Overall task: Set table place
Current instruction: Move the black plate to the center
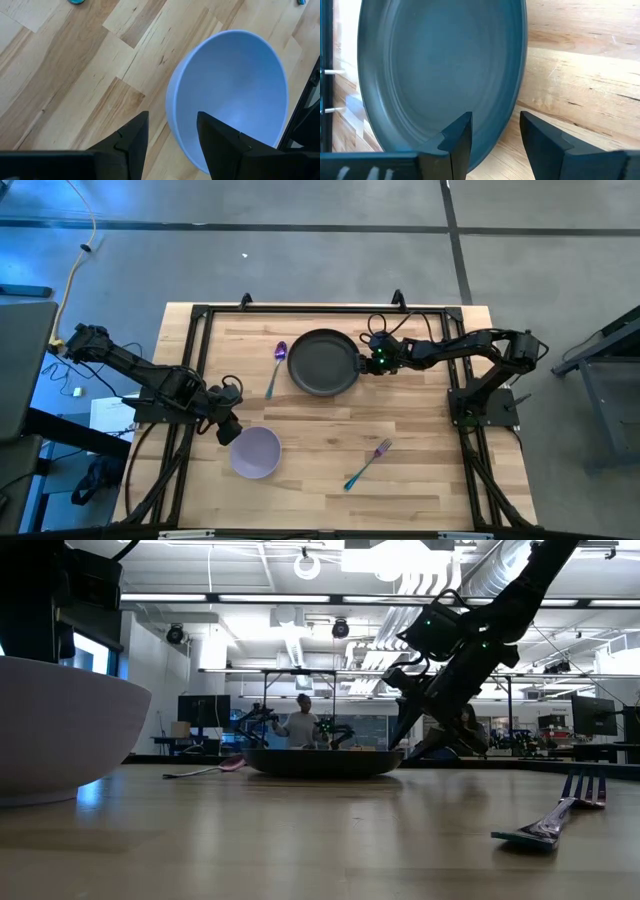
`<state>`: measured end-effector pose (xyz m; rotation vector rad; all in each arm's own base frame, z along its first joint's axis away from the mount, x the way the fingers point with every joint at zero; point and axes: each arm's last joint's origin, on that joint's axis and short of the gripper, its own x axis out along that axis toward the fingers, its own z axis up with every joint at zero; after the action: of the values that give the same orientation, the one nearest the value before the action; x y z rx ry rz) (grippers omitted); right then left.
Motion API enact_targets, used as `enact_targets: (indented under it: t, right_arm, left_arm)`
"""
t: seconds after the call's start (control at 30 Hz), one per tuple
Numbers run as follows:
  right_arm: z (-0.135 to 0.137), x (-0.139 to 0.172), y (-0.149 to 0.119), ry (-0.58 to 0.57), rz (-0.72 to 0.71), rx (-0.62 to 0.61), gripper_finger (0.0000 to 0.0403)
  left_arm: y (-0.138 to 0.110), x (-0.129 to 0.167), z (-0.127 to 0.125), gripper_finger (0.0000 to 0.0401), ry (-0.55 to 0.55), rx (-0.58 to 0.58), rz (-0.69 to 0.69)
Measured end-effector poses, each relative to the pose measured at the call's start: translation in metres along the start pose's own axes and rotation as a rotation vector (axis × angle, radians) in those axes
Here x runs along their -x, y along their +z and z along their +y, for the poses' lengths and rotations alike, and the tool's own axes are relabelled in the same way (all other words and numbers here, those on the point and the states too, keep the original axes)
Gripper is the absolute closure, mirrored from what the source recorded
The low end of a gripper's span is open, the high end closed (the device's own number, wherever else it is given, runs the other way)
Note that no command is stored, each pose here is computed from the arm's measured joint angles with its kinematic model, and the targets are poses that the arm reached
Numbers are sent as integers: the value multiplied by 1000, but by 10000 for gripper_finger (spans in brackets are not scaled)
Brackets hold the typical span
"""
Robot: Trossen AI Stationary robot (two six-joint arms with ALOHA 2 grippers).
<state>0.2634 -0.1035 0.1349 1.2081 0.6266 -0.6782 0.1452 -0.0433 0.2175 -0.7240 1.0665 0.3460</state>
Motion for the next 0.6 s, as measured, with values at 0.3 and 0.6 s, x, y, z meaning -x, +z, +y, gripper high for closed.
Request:
enact_targets:
  t: [0.3,0.6]
  right_arm:
    - [0,0,0,1,0,0,247]
    - [0,0,0,3,4,11,247]
  left_arm:
    - [0,0,0,245,0,0,0]
    - [-1,0,-1,245,-25,30,43]
